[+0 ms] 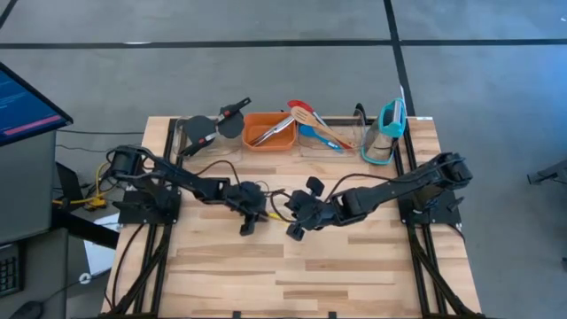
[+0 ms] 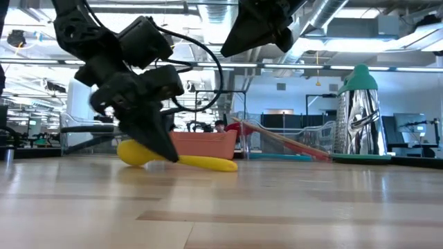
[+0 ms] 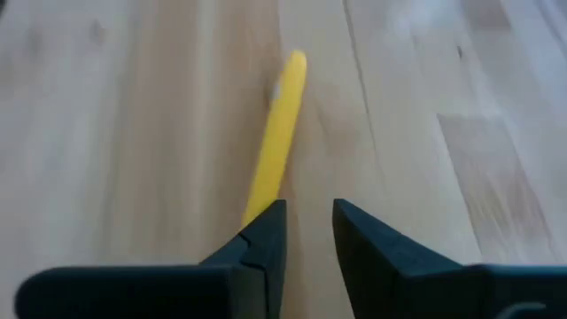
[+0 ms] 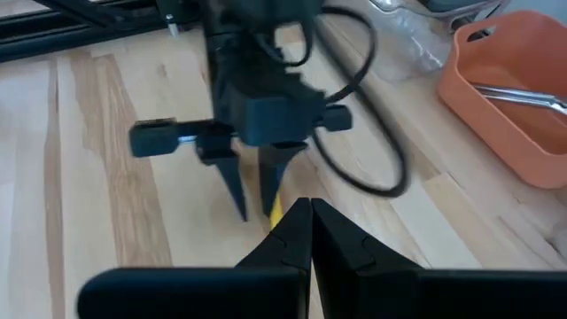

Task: Pick & Place Kitchen Items
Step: Put the yellow serving spoon into the right transparent bin

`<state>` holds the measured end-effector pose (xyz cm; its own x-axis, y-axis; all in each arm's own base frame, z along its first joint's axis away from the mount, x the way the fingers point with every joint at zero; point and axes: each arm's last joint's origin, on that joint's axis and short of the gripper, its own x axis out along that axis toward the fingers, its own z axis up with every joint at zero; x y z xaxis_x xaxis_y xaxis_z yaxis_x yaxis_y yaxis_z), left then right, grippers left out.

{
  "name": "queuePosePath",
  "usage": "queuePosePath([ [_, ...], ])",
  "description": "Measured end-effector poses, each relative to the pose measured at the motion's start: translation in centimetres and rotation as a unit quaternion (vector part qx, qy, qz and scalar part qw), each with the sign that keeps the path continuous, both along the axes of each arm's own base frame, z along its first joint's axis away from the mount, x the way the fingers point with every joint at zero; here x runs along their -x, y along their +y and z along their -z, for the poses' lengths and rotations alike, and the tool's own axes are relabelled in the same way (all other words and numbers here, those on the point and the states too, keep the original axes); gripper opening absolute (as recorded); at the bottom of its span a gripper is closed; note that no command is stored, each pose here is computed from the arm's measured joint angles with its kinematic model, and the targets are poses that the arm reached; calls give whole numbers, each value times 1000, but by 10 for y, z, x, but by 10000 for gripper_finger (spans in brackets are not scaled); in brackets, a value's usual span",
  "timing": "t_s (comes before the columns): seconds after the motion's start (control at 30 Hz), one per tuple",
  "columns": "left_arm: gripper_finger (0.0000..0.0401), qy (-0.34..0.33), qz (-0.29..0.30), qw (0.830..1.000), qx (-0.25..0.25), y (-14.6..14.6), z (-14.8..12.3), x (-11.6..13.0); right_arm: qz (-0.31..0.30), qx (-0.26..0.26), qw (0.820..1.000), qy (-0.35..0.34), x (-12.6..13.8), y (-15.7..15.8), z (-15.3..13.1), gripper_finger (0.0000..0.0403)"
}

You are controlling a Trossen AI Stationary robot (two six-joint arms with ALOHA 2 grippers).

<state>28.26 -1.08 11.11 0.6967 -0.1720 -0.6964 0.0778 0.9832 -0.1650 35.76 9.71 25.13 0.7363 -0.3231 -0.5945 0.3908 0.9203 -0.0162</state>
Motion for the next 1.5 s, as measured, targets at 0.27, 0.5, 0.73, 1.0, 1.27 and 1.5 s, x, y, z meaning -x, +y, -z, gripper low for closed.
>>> queuePosePath([
  [0.27,46,-37,-3,999,-2,6,-5,-5,4,8,1000,1,1,2,0,0],
  [0.5,27,-35,15,999,10,-8,-5,-4,16,-1,1000,21,5,1,4,0],
  [0.73,9,-27,19,999,23,-17,-1,-5,14,-4,1000,19,6,5,4,0],
  [1.0,3,-31,24,999,19,-27,9,-8,12,-3,1000,21,6,5,4,0],
  [1.27,3,-81,24,996,26,-31,6,-17,13,-4,1000,20,6,5,4,0],
  [1.5,3,-61,38,997,25,-45,27,-36,15,-4,1000,19,6,4,4,0],
])
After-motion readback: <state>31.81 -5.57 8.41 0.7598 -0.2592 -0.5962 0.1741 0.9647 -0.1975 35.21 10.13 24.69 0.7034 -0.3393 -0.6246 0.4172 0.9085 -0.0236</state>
